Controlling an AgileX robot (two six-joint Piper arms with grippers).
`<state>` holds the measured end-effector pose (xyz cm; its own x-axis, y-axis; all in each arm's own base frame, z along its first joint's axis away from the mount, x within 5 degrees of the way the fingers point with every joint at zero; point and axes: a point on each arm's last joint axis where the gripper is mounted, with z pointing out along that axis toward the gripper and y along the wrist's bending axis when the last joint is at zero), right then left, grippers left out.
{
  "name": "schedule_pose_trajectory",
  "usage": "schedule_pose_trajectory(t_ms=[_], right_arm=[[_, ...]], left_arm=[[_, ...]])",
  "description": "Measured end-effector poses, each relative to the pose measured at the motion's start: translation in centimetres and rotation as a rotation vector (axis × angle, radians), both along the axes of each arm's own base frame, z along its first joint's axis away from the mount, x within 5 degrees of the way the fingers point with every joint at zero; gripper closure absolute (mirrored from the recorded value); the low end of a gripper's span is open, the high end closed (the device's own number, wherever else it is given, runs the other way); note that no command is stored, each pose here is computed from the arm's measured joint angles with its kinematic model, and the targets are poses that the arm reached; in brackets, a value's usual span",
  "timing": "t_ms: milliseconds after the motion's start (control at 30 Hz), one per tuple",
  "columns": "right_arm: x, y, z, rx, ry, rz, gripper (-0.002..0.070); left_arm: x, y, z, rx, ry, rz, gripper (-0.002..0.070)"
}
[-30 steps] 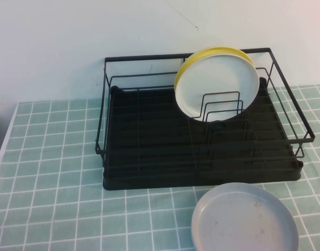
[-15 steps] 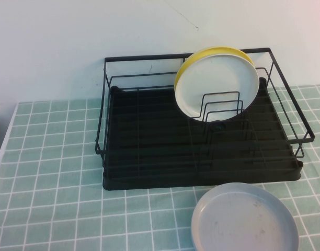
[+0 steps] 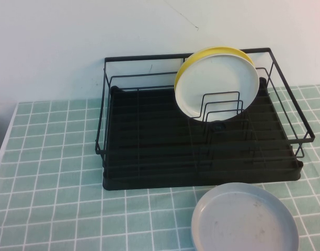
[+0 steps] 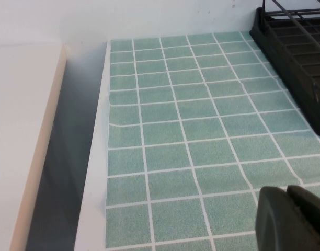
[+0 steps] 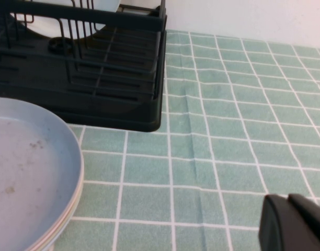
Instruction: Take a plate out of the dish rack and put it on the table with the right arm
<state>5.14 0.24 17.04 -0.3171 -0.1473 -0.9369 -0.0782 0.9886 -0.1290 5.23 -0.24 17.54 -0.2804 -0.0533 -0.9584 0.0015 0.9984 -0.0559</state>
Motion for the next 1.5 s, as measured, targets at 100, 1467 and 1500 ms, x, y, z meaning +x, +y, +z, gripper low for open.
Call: schedule_pose_trajectory(t_ms=[100, 1467, 1500], right_arm=[[0.0, 0.0, 0.0, 0.0, 0.0, 0.0, 0.0679], [0.4, -0.2, 4.1, 0.018, -0.485, -0.023, 0.0679], [0.3, -0.2, 4.7, 0.022, -0.548, -0.026, 0.0679]], left_arm=[[0.0, 0.0, 0.0, 0.0, 0.0, 0.0, 0.0678], [0.0, 0.0, 0.0, 0.002, 0.0, -0.001, 0.0678], [0.0, 0.0, 0.0, 0.002, 0.0, -0.001, 0.0678]])
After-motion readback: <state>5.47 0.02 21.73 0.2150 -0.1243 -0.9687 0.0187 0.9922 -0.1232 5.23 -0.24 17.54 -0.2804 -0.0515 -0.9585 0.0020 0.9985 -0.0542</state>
